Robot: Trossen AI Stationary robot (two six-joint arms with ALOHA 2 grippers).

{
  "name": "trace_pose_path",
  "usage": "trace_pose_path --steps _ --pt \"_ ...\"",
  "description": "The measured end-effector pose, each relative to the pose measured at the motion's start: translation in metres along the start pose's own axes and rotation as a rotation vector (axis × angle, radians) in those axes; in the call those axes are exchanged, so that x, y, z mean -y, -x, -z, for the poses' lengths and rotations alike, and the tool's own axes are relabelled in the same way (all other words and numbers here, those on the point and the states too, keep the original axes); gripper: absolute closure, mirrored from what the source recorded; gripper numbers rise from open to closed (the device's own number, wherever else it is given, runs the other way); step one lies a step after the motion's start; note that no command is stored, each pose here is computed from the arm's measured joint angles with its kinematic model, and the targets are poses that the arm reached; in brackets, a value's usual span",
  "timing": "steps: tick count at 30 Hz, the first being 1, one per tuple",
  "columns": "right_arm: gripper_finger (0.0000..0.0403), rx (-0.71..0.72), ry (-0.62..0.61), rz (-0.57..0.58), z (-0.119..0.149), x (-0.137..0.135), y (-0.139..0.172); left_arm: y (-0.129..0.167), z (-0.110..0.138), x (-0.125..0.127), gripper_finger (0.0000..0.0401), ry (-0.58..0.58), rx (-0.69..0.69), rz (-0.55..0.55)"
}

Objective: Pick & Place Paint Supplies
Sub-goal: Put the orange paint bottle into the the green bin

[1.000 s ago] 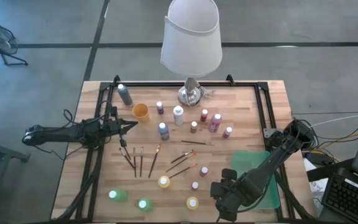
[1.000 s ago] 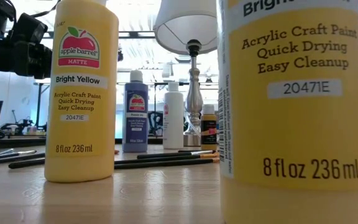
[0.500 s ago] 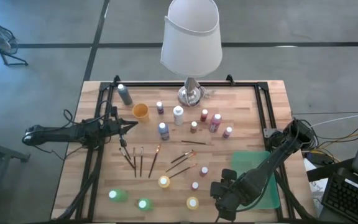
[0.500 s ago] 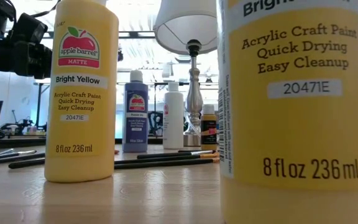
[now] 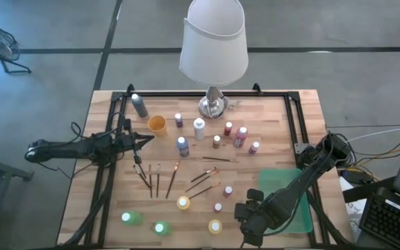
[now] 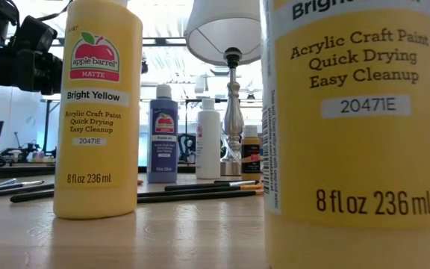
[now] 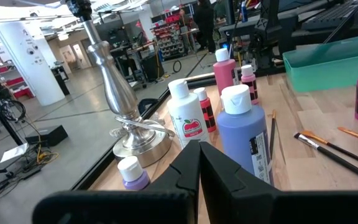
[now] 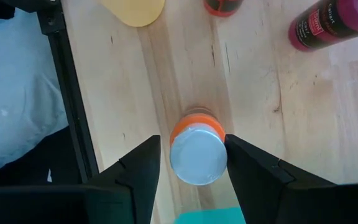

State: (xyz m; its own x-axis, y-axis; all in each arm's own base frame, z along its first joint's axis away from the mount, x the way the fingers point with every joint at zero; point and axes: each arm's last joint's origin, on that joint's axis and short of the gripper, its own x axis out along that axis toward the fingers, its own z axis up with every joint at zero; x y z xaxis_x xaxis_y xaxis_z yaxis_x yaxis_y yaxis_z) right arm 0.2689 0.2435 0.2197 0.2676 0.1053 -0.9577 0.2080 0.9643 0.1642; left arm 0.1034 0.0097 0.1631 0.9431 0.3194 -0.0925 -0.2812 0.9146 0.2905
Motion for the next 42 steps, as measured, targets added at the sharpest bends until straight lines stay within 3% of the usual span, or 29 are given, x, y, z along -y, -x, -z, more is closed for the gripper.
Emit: trace_pose_path --steps 32,42 --pt "0.0285 0.006 0.005 0.011 0.002 0.003 -0.004 0.000 0.000 0.000 0.0388 0.000 0.000 -0.001" --pt "0.0286 0.029 0.000 0.053 0.001 0.010 0.037 0.000 0.000 0.000 0.0388 0.000 0.000 0.000"
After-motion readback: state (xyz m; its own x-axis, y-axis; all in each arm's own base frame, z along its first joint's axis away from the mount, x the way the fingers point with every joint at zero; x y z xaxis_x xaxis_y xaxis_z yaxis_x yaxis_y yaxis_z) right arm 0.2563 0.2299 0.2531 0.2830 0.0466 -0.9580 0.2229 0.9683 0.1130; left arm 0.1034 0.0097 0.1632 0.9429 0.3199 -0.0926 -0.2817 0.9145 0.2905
